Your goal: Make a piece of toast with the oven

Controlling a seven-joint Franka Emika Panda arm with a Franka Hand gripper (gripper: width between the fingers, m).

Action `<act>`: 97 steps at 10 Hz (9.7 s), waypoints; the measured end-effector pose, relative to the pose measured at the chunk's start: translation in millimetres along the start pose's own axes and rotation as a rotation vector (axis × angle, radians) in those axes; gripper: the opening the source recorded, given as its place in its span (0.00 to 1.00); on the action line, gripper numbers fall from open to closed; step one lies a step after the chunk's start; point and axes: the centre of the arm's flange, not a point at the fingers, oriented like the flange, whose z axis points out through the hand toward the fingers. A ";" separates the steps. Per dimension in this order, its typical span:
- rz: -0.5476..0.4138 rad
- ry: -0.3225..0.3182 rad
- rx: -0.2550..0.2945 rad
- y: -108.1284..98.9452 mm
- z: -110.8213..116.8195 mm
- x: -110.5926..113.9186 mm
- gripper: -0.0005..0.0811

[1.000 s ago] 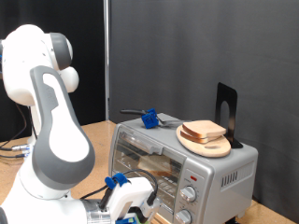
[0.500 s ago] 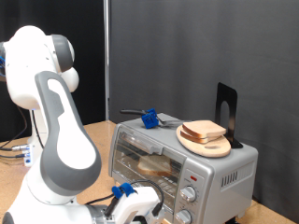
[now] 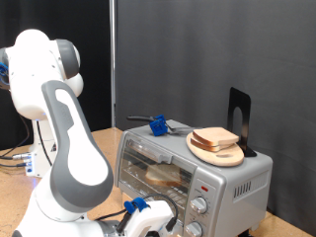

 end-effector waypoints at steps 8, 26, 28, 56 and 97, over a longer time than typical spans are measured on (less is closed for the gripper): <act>-0.022 -0.026 -0.039 4.9 53.4 -3.0 0.84; -0.091 -0.068 0.054 18.2 95.1 -7.1 0.25; -0.036 -0.066 0.042 17.3 94.9 -7.7 0.25; -0.337 -0.010 0.246 51.5 94.7 -12.6 0.23; -0.459 -0.237 0.116 11.9 79.1 22.1 0.84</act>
